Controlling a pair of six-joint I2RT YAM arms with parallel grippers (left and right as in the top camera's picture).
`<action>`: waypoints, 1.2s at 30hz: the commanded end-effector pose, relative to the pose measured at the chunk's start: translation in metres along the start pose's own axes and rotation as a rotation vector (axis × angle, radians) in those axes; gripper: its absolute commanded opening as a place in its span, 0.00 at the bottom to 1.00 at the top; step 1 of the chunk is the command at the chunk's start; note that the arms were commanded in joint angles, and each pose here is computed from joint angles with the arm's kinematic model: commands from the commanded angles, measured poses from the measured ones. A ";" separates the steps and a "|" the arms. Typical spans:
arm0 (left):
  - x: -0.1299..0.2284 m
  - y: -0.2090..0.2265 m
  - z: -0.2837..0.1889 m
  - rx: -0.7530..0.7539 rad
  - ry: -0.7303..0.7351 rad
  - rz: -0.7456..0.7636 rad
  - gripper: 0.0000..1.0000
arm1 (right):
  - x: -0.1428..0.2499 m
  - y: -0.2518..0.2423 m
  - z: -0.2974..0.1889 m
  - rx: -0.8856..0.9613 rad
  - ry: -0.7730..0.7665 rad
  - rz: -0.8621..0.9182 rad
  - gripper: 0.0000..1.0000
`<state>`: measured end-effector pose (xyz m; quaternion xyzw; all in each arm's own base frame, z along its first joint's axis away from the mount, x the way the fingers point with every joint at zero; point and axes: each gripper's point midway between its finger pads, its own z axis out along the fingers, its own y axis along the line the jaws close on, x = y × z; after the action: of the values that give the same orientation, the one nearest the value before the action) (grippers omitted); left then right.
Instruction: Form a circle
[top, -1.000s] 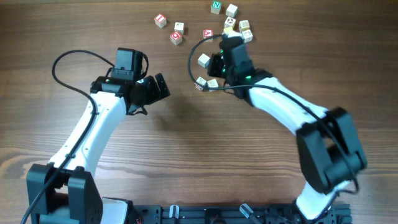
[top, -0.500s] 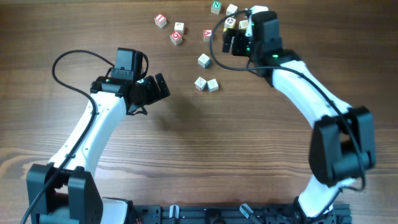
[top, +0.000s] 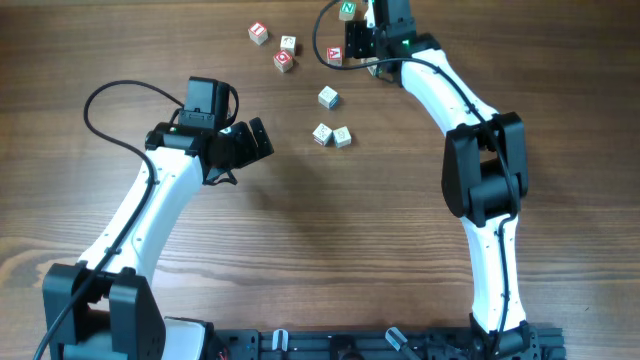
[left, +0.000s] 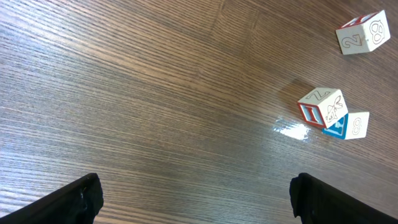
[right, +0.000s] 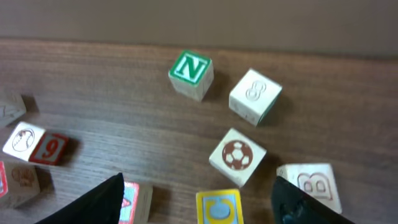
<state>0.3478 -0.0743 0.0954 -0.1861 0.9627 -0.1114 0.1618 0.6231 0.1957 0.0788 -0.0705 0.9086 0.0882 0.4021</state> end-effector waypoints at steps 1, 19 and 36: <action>-0.002 0.004 0.000 -0.010 -0.006 0.013 1.00 | 0.009 -0.004 0.014 0.027 0.009 -0.063 0.70; -0.002 0.004 0.000 -0.010 -0.006 0.013 1.00 | 0.039 -0.011 0.034 0.052 0.072 -0.073 0.31; -0.002 0.004 0.000 -0.010 -0.006 0.013 1.00 | -0.078 0.005 -0.085 0.035 -0.076 -0.067 0.22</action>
<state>0.3477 -0.0744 0.0954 -0.1860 0.9627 -0.1116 0.1617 0.6170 0.1872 0.0841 -0.0961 0.9237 0.0503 0.3675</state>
